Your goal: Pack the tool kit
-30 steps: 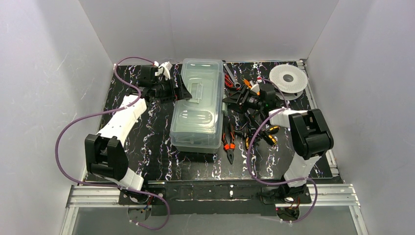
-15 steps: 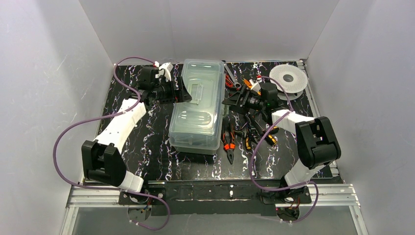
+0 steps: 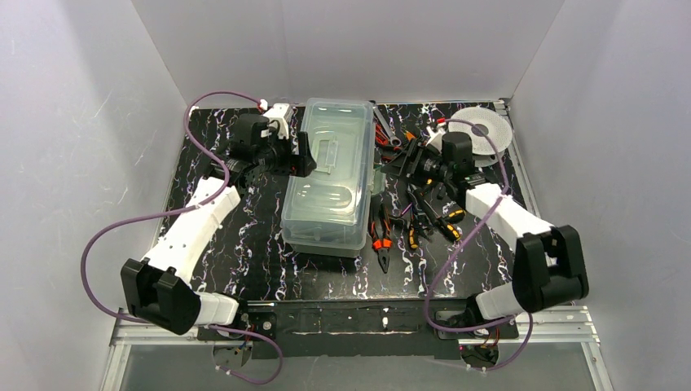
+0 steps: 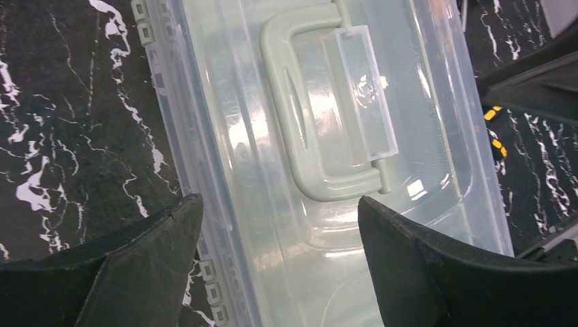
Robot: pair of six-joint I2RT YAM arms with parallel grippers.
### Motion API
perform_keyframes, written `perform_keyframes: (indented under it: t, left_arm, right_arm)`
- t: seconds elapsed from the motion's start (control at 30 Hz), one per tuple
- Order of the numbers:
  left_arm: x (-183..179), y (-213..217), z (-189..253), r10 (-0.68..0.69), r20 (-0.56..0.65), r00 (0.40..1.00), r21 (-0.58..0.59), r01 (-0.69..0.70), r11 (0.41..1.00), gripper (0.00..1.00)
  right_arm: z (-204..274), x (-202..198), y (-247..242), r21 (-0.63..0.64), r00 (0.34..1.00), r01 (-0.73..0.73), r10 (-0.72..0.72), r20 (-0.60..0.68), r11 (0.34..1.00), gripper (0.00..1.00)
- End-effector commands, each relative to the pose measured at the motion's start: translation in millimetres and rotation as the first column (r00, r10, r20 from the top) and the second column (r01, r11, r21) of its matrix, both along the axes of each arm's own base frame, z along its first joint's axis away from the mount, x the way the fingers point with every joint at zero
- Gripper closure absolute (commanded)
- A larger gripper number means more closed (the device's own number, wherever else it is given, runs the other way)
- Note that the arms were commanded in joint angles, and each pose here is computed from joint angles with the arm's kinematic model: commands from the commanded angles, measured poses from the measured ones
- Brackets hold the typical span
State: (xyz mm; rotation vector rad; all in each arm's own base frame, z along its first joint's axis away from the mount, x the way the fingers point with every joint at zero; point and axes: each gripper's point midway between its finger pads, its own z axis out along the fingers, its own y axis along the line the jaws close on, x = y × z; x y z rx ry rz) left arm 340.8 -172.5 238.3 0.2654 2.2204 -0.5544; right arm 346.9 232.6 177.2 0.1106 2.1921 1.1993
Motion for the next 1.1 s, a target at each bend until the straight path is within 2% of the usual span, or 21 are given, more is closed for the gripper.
perform_keyframes:
  t: [0.0, 0.2, 0.4, 0.53, 0.6, 0.7, 0.8, 1.07]
  left_arm:
    - [-0.7, 9.5, 18.6, 0.021, 0.08, 0.997, 0.066, -0.027, 0.997, 0.18]
    - [0.1, 7.1, 23.4, 0.018, 0.091, 0.996, 0.056, -0.024, 0.998, 0.19]
    - [4.4, 60.0, 31.1, 0.319, 0.141, 0.937, 0.059, -0.329, 0.942, 0.16]
    - [3.9, 83.8, 31.1, 0.435, 0.145, 0.889, 0.021, -0.442, 0.897, 0.16]
    - [7.2, 94.8, 25.1, 0.474, 0.111, 0.874, 0.02, -0.479, 0.878, 0.15]
    - [13.6, 97.1, 13.2, 0.482, 0.022, 0.876, -0.012, -0.482, 0.876, 0.16]
    - [17.0, 85.1, 10.5, 0.429, -0.027, 0.903, -0.074, -0.43, 0.9, 0.16]
    - [16.6, 81.2, 11.0, 0.397, -0.037, 0.917, -0.097, -0.398, 0.912, 0.15]
  right_arm:
    - [26.8, -0.3, -23.0, -0.165, 0.993, 0.083, -0.069, 0.09, 0.983, 0.34]
    - [76.0, -7.7, 6.8, -0.27, 0.989, 0.096, -0.062, 0.131, 0.958, 0.34]
    - [104.4, -6.7, 53.8, -0.279, 0.99, 0.139, -0.124, 0.07, 0.95, 0.33]
    - [112.4, 3.2, 77.1, -0.306, 0.965, 0.26, -0.254, 0.059, 0.916, 0.33]
    - [116.2, 5.1, 92.8, -0.317, 0.964, 0.261, -0.263, 0.038, 0.912, 0.33]
    - [121.5, 7.2, 126.0, -0.317, 0.978, 0.201, -0.207, 0.015, 0.927, 0.33]
    - [121.3, 6.3, 151.8, -0.318, 0.986, 0.158, -0.165, 0.003, 0.935, 0.33]
    - [88.3, 9.9, 183.7, -0.315, 0.983, 0.126, -0.162, -0.09, 0.941, 0.34]
